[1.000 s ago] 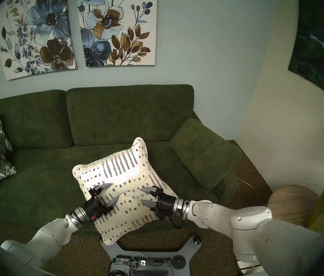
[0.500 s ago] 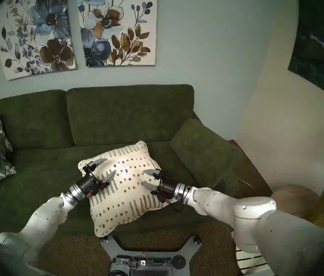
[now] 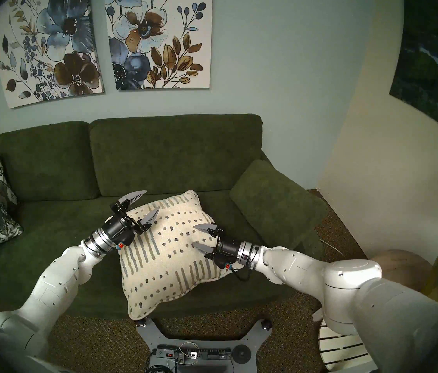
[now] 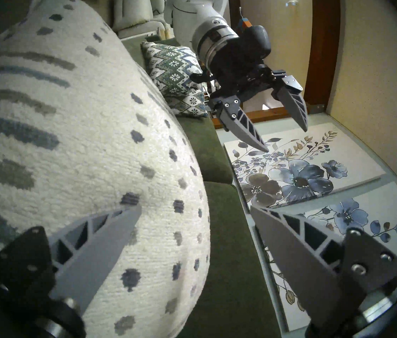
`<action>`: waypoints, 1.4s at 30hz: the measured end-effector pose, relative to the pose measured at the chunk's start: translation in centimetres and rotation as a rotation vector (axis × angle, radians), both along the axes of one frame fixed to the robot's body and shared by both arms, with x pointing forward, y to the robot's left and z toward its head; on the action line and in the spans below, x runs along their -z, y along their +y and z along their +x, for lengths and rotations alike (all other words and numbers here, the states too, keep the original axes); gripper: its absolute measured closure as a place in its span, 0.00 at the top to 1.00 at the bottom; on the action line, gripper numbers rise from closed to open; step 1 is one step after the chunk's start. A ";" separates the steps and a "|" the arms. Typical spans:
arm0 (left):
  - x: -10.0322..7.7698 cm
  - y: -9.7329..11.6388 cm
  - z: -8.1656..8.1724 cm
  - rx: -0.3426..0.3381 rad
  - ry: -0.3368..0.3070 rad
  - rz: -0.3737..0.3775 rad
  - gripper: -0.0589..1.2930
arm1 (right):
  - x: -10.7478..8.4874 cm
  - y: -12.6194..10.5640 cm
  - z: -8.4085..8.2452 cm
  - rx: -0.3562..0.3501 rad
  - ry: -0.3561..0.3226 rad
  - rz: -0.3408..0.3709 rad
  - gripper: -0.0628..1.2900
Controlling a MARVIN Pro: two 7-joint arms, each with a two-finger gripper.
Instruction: Fluff a cushion
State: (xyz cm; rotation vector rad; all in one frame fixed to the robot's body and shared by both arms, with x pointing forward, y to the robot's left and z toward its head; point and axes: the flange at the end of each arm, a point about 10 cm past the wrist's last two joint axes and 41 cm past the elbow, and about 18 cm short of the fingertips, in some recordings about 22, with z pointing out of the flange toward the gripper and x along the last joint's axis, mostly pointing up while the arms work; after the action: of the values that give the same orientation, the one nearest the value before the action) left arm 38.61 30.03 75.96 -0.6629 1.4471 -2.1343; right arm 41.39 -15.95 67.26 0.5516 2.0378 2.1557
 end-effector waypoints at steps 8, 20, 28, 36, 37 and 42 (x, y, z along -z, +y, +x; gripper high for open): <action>-1.1 -0.2 -1.0 0.027 -0.027 0.007 0.94 | -2.4 0.8 1.5 -0.015 -0.052 0.038 0.93; -2.2 0.4 -3.2 0.050 -0.047 0.021 0.94 | -7.3 0.5 4.5 -0.009 -0.183 0.099 0.93; -2.8 0.9 -4.7 0.059 -0.053 0.028 0.94 | -9.1 -1.8 5.2 0.012 -0.238 0.099 0.93; -3.3 1.7 -6.7 0.060 -0.049 0.033 0.94 | -10.3 -3.0 4.6 -0.009 -0.269 0.111 0.94; -3.4 1.8 -6.9 0.060 -0.049 0.033 0.94 | -10.4 -3.0 4.4 -0.015 -0.271 0.113 0.94; -3.9 1.9 -8.1 0.065 -0.053 0.029 0.94 | -10.9 -2.7 3.3 -0.052 -0.283 0.135 0.94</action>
State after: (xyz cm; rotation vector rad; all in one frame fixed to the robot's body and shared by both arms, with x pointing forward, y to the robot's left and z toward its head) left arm 30.48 31.98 79.87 -0.5514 1.4870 -2.1585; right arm 44.66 -18.69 78.19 0.1930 1.7876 2.2623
